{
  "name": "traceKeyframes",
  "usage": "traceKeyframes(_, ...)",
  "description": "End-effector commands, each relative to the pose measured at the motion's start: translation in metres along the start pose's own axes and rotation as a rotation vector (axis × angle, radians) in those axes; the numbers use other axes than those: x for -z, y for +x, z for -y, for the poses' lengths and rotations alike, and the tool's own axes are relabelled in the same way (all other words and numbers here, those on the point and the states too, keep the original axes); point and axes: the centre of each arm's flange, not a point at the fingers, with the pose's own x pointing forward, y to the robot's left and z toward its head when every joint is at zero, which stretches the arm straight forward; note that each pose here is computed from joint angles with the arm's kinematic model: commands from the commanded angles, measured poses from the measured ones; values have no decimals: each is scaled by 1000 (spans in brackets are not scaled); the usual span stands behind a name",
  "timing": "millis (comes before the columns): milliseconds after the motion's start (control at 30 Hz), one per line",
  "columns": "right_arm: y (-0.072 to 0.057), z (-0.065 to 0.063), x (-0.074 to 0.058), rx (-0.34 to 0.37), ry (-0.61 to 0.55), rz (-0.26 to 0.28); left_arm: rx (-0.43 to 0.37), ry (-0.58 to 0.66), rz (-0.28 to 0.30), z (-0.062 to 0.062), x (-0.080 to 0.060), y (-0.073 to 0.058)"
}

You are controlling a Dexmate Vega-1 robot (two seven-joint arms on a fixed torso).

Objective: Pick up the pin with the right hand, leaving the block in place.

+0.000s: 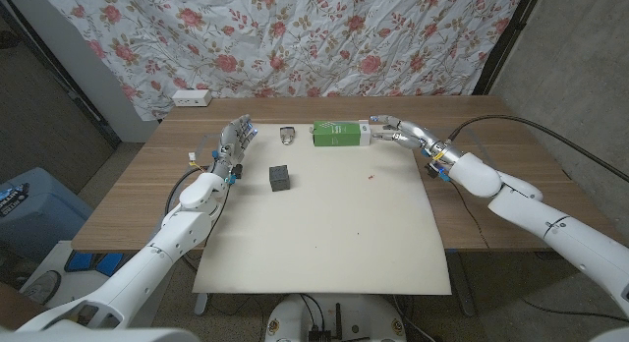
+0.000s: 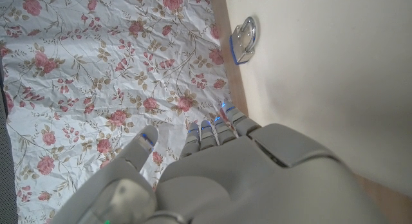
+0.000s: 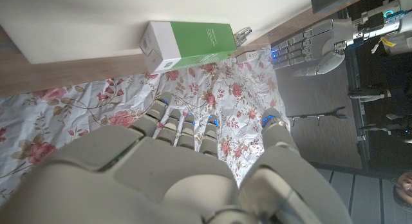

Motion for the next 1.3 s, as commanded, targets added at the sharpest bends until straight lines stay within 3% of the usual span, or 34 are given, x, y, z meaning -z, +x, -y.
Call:
traceKeyframes(33, 1, 8, -12, -69, -166, 13, -1, -1, 8, 1, 1, 1)
traceKeyframes(567, -1, 15, -27, -175, -335, -37, -10, -8, 14, 4, 5, 4)
traceKeyframes(1300, 6, 16, -42, -321, -518, -39, 5, -9, 8, 7, 6, 0)
